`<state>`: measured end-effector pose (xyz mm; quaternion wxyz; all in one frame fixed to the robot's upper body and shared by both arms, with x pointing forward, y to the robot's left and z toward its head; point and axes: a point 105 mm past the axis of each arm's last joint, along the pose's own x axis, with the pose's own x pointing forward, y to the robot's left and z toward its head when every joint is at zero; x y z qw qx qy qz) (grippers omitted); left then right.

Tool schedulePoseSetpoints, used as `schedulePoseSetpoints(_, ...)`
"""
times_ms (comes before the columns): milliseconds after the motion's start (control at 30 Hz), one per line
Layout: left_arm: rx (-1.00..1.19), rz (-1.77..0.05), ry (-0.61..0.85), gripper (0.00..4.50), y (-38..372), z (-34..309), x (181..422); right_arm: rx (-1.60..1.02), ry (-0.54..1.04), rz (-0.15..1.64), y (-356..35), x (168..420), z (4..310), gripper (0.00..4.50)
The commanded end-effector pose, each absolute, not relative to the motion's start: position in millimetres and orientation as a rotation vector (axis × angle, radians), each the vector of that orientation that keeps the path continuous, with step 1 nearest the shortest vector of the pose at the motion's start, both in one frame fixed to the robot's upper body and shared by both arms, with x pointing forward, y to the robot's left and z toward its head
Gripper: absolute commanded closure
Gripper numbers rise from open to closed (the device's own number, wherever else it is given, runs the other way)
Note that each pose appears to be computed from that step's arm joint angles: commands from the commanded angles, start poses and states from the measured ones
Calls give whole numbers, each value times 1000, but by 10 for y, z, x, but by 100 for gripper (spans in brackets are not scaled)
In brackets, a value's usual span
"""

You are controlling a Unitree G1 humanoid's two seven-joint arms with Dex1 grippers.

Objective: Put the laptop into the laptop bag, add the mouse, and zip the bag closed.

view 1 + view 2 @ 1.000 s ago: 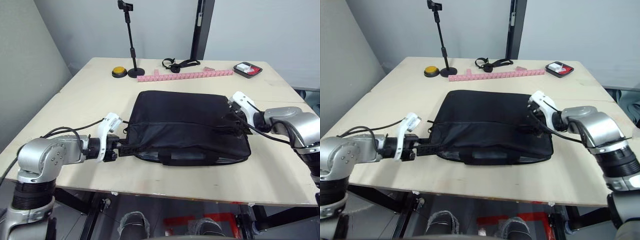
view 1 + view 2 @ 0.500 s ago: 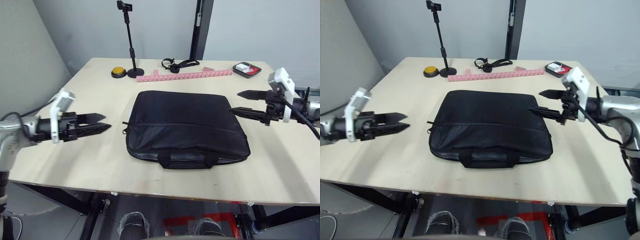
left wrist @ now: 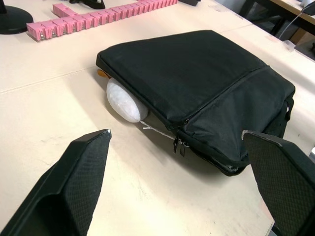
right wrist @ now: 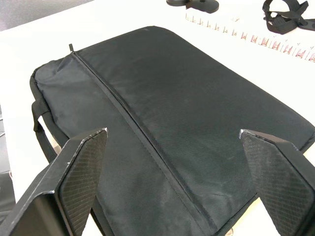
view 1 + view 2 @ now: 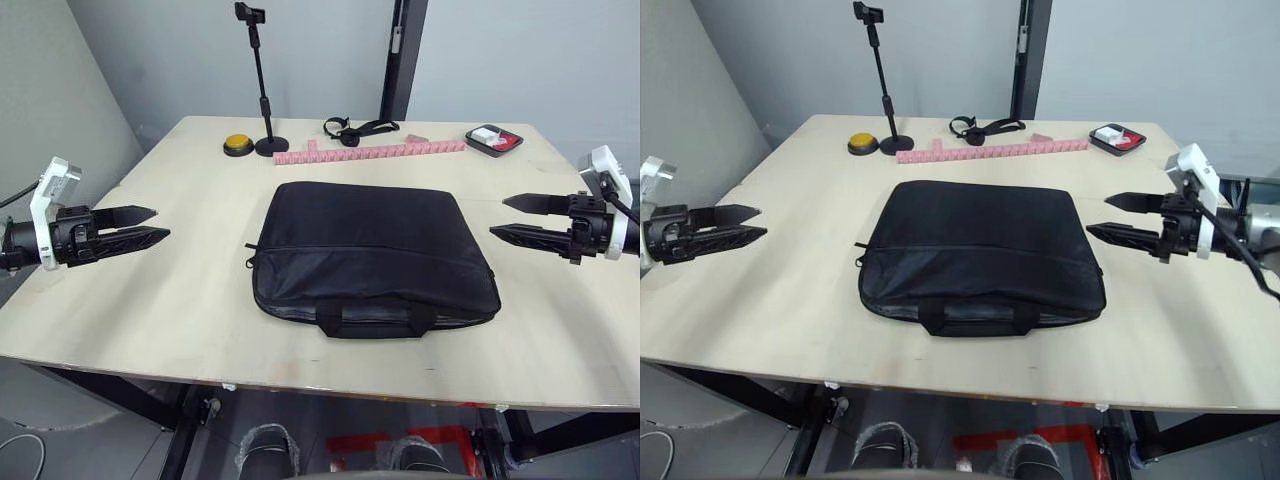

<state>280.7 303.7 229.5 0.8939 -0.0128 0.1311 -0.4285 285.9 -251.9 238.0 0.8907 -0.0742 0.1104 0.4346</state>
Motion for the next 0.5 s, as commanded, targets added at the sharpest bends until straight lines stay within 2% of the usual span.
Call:
schedulePoseSetpoints(33,32,-921,238,3,3009,2471,2792,-199,191,914,-2503,2806,2515,0)
schedulePoseSetpoints(233,99,-1053,292,3,2781,2446,2756,-236,211,968,-2306,2793,2426,0)
schedulePoseSetpoints(500,95,-1149,261,3,2556,2458,2811,-305,243,1023,-1979,2843,2231,0)
